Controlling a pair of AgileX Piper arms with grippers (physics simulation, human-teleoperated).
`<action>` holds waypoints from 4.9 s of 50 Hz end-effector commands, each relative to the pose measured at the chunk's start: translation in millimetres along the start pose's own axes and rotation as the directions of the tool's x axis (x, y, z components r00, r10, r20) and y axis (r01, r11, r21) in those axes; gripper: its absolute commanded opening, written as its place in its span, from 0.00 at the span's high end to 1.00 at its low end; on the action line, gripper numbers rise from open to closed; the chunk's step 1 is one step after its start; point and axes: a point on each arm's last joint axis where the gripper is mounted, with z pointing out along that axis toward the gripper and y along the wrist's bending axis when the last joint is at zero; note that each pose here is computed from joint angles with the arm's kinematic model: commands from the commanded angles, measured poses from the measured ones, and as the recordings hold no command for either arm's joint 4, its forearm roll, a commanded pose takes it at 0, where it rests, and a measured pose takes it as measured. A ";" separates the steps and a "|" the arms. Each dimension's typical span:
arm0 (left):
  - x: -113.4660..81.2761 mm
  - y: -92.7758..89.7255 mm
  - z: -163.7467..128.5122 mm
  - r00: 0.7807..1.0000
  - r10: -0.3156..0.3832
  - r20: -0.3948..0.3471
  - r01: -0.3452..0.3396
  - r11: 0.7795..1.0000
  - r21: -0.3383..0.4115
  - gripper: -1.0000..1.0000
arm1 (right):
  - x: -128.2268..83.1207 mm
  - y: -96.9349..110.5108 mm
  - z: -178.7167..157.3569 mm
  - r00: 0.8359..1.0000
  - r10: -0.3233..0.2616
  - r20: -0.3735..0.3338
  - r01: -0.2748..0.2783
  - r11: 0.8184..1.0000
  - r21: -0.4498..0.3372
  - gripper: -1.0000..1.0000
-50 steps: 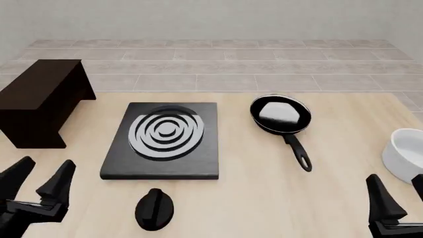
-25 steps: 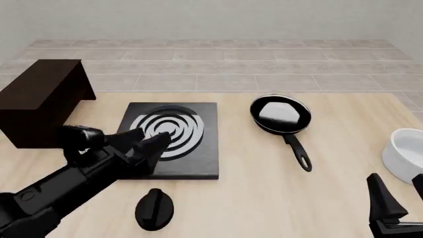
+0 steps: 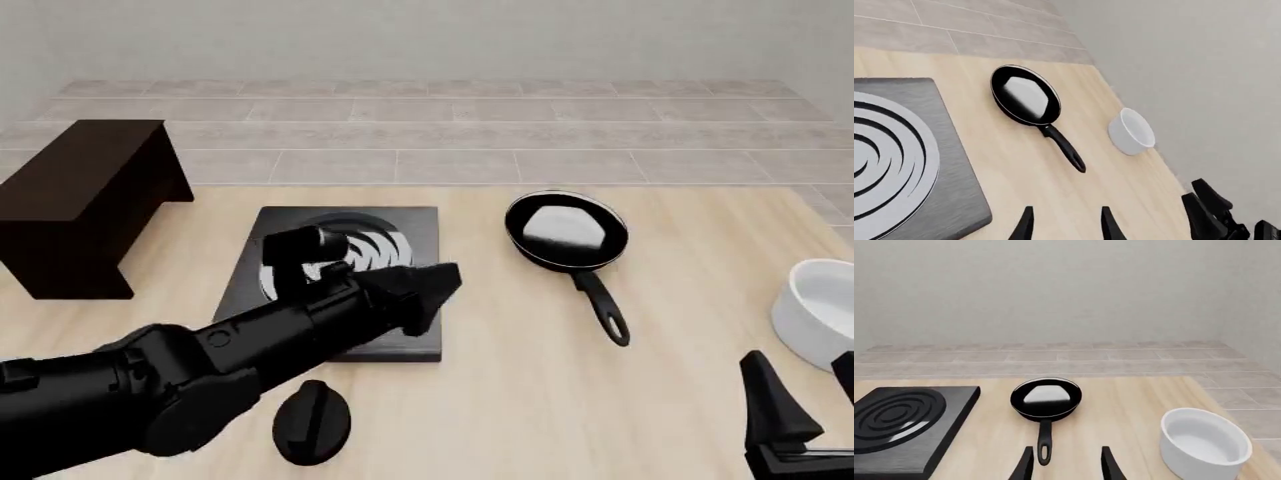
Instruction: Put the frying pan on top of the cabinet.
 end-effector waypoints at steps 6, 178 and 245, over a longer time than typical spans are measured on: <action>6.4 -17.6 31.6 0.996 -0.093 -0.015 0.094 0.994 0.062 0.00 | 0.0 0.0 -0.4 1.000 0.002 0.002 -0.002 1.000 0.000 0.00; 99.8 -1.7 235.2 0.956 -0.197 -0.217 0.186 0.980 -0.071 0.00 | -0.7 -1.2 1.0 0.998 0.058 -0.001 -0.058 0.998 0.021 0.00; 118.4 -2.5 258.9 0.950 -0.212 -0.231 0.202 0.977 -0.068 0.00 | -0.6 -1.7 2.9 0.998 0.063 -0.006 -0.063 0.998 0.028 0.00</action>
